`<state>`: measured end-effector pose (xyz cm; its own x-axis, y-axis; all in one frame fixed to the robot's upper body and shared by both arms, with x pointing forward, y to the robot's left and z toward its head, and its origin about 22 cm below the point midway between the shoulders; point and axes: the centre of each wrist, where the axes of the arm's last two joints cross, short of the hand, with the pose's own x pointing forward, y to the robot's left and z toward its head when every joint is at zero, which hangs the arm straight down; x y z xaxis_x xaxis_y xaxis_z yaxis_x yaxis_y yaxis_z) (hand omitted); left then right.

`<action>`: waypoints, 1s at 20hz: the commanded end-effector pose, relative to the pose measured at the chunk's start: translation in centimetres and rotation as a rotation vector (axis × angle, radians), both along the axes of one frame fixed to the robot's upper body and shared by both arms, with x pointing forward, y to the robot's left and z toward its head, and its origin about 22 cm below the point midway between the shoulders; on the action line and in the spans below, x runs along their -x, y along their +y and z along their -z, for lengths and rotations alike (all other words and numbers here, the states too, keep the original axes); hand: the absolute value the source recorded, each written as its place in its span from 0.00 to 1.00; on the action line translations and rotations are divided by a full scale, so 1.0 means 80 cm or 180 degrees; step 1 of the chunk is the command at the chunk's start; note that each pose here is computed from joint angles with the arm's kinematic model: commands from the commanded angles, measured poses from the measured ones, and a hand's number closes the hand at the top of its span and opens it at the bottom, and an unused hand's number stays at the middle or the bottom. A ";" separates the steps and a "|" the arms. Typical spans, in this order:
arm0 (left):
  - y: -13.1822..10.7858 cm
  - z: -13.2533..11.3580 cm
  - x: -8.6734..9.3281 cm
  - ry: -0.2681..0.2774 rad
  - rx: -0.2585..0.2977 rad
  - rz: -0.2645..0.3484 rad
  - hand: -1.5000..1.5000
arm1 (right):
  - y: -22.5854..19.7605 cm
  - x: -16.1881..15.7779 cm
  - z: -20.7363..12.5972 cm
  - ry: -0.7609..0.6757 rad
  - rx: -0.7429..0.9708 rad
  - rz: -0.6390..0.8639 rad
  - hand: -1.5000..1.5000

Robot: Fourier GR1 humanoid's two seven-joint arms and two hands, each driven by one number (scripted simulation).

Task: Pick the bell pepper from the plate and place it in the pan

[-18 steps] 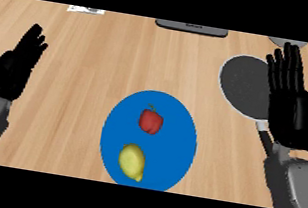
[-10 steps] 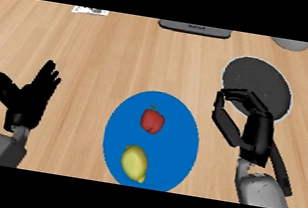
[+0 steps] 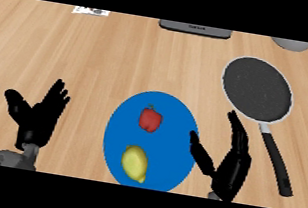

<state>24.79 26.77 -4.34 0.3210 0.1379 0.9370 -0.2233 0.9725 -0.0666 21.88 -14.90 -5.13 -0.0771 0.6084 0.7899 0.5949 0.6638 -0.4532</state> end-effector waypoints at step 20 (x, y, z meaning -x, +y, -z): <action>-0.026 0.003 0.015 -0.0131 0.0020 0.0051 0.50 | -0.024 0.038 0.088 0.2105 0.0379 0.0892 0.00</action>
<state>24.01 25.30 -4.22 0.2672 0.1344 0.9542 -0.2146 0.9737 -0.0771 18.96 -16.23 -10.76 0.4210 0.6232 0.6591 0.4687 0.4727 -0.7463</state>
